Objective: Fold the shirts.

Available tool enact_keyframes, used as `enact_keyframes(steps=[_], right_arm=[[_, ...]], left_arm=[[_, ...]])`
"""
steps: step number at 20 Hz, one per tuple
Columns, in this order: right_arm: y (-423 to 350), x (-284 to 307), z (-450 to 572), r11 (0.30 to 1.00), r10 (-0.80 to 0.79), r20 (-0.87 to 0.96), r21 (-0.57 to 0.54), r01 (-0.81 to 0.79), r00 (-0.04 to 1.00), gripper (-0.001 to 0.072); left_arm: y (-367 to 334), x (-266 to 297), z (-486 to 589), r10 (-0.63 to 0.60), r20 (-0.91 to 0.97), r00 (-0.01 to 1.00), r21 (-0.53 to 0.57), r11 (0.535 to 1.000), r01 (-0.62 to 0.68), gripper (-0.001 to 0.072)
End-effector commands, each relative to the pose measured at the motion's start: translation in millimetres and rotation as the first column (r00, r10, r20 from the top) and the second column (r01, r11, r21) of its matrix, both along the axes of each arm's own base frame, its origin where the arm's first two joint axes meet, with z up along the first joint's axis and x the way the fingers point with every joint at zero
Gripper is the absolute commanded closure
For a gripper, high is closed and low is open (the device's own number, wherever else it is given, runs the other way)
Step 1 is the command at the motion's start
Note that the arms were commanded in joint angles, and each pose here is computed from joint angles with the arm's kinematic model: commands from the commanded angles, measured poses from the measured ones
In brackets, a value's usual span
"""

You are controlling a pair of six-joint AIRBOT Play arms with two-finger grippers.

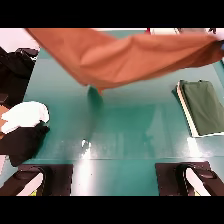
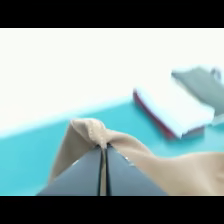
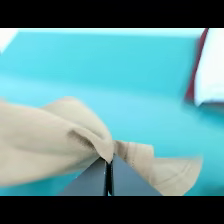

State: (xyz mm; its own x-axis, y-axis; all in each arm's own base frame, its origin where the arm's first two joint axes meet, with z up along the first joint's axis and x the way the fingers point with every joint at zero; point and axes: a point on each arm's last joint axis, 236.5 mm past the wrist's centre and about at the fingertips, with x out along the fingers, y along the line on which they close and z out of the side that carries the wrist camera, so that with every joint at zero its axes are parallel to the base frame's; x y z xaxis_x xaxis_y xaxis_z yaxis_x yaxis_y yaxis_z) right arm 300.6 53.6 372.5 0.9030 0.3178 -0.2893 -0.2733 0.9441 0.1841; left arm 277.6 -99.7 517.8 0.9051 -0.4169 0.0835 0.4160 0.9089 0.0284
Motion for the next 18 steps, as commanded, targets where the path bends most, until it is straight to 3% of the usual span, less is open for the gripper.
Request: enact_keyframes(steps=[1,4,9,11,14,18], right_arm=[[-13,-43,61,0.994,-0.081,0.148,-0.067,0.091,0.986,0.0694],[-24,-40,60,0.989,-0.106,0.096,-0.093,0.114,0.990,0.0694],[-22,21,-38,1.000,-0.006,-0.258,0.022,0.012,0.966,0.0694],[-8,50,-109,0.997,0.054,-0.440,0.078,-0.021,0.896,0.0694],[-1,78,-234,1.000,-0.012,-0.674,-0.001,0.016,0.739,0.0694],[21,112,-330,1.000,-0.004,-0.778,-0.002,0.003,0.628,0.0693]], left_arm=[[5,-88,58,0.021,0.218,0.976,0.014,1.000,-0.025,0.0687],[18,-76,57,0.080,0.217,0.973,0.035,0.995,-0.090,0.0687],[15,70,-54,0.080,-0.188,0.979,0.114,0.992,-0.059,0.0686],[12,138,-132,0.071,-0.400,0.914,0.142,0.990,-0.015,0.0686],[9,220,-264,0.067,-0.655,0.752,0.149,0.988,0.042,0.0686],[17,264,-406,0.103,-0.856,0.507,0.127,0.992,0.012,0.0682]])
